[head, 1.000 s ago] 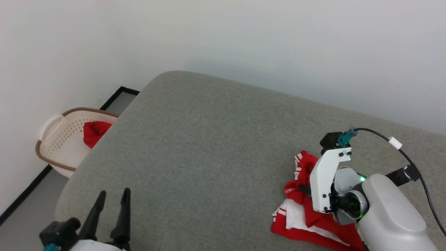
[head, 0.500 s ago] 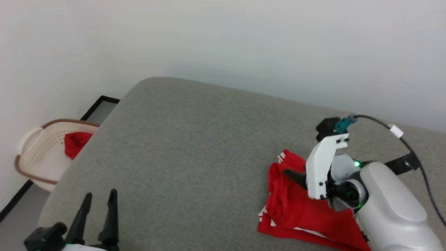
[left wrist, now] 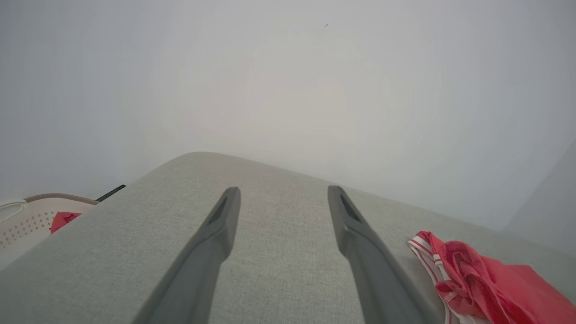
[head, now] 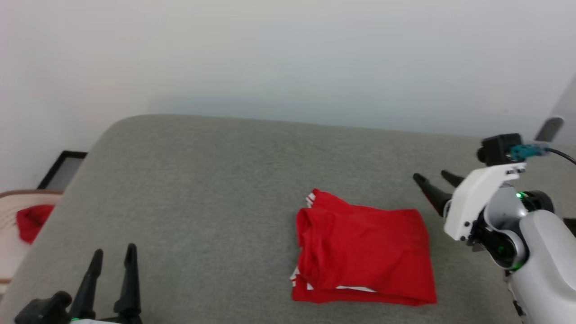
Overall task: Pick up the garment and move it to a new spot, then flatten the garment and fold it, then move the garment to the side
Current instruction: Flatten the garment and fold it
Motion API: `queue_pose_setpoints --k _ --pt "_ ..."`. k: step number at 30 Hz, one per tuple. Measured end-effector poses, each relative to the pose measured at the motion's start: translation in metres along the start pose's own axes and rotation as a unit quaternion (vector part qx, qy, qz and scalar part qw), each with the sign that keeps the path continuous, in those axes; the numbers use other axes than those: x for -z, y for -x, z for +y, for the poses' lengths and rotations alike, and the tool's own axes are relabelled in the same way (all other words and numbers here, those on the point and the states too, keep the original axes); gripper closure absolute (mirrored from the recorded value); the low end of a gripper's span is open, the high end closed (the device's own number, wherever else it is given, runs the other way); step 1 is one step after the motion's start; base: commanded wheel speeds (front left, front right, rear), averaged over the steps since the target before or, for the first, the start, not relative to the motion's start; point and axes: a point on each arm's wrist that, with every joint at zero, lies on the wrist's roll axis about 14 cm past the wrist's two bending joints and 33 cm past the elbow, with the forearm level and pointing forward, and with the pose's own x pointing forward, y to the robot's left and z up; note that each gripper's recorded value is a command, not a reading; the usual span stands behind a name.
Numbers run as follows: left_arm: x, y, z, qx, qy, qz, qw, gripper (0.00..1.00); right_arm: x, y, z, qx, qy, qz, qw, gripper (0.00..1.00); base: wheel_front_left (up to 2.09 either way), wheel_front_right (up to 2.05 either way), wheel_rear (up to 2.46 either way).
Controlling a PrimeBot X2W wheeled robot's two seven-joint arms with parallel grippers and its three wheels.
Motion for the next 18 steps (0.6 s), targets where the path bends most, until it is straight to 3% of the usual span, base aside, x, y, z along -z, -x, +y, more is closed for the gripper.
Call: queue_pose_setpoints --k 7,18 --pt "0.008 -0.015 -0.016 0.025 0.000 0.010 1.000 0.00 -0.006 0.044 -0.044 0.049 -0.013 -0.101 0.994 0.00 0.00 0.00 0.00" --pt "0.019 -0.022 -0.028 0.048 -0.010 0.026 0.998 0.00 0.020 0.110 -0.093 0.128 0.003 -0.182 0.975 0.00 0.00 0.00 0.00"
